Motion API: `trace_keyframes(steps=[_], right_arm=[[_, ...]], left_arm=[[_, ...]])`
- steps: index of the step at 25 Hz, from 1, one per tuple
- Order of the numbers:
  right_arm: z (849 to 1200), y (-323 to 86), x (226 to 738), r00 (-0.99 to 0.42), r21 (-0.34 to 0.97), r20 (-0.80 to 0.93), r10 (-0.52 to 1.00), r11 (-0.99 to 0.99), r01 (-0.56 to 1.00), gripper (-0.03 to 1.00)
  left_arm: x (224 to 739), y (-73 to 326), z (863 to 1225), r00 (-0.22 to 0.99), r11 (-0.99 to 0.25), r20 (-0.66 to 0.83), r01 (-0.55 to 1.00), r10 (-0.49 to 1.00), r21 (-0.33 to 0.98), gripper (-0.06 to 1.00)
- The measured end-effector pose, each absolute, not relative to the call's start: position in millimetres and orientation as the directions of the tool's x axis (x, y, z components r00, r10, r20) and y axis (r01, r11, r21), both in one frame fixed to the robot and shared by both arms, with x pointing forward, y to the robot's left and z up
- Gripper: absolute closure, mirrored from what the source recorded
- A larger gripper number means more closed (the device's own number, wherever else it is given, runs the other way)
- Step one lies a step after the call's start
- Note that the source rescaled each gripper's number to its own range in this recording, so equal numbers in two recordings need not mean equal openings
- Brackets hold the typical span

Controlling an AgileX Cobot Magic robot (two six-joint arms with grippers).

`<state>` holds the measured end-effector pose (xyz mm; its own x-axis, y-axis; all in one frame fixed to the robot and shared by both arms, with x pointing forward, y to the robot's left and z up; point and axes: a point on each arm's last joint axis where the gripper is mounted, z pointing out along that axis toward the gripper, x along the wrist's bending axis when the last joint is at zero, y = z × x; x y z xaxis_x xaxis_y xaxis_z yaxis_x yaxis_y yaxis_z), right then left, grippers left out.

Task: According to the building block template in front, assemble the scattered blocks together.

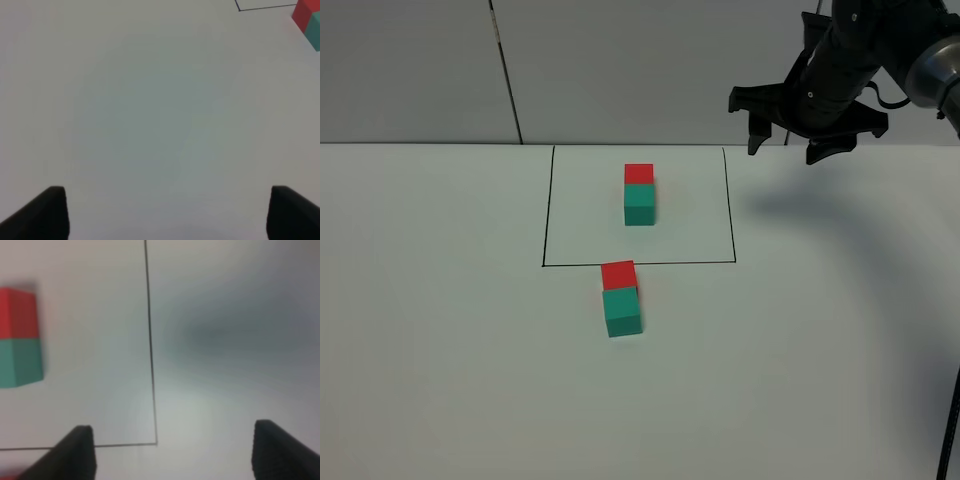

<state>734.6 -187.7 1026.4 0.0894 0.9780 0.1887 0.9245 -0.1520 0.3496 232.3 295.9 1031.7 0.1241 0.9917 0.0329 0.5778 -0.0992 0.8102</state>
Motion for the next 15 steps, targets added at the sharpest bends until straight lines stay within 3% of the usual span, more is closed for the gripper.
trace_keyframes(steps=[15], right_arm=[[1028, -226, 741, 0.125, 0.334, 0.252, 0.96, -0.207, 0.92, 0.37]], left_arm=[[232, 296, 1032, 0.124, -0.099, 0.033, 0.578, 0.992, 0.81, 0.17]])
